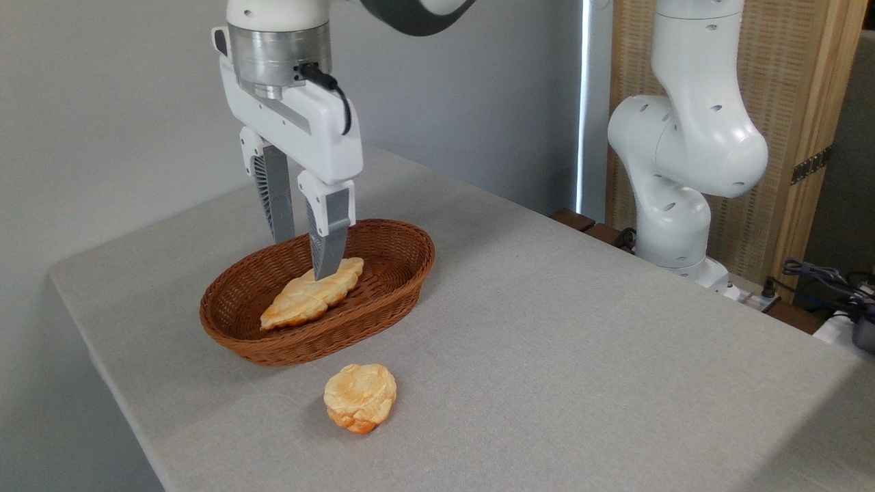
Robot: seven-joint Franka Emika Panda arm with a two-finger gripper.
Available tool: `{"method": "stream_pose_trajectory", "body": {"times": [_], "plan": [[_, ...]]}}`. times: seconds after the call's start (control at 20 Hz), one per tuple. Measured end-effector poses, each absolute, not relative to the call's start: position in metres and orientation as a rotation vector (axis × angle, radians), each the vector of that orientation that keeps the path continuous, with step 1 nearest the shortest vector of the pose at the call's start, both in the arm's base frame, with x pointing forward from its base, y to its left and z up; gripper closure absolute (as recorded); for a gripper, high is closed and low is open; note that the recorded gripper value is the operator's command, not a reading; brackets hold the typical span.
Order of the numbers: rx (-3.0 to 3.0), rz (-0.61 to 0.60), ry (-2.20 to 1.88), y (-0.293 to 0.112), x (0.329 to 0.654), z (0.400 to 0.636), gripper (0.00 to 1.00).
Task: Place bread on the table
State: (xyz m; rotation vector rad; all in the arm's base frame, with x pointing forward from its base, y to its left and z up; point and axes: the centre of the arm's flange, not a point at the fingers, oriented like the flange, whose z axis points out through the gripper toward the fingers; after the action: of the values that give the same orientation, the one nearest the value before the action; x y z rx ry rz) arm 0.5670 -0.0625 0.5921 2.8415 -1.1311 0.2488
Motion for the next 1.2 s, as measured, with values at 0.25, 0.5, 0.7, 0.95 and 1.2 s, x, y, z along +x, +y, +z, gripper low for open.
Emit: {"method": "stream_pose_trajectory", "body": {"times": [0.25,0.5,0.7,0.95,1.2], "plan": [[2.816,0.202,-1.17,-0.08,0.555,0.597,0.0],[2.8,0.135,-1.181,-0.083,0.544,0.601,0.0],[2.794,0.116,-1.189,-0.085,0.541,0.602,0.0],[2.765,0.069,-1.242,-0.105,0.53,0.604,0.0],[2.76,0.062,-1.252,-0.108,0.526,0.607,0.0]]}}
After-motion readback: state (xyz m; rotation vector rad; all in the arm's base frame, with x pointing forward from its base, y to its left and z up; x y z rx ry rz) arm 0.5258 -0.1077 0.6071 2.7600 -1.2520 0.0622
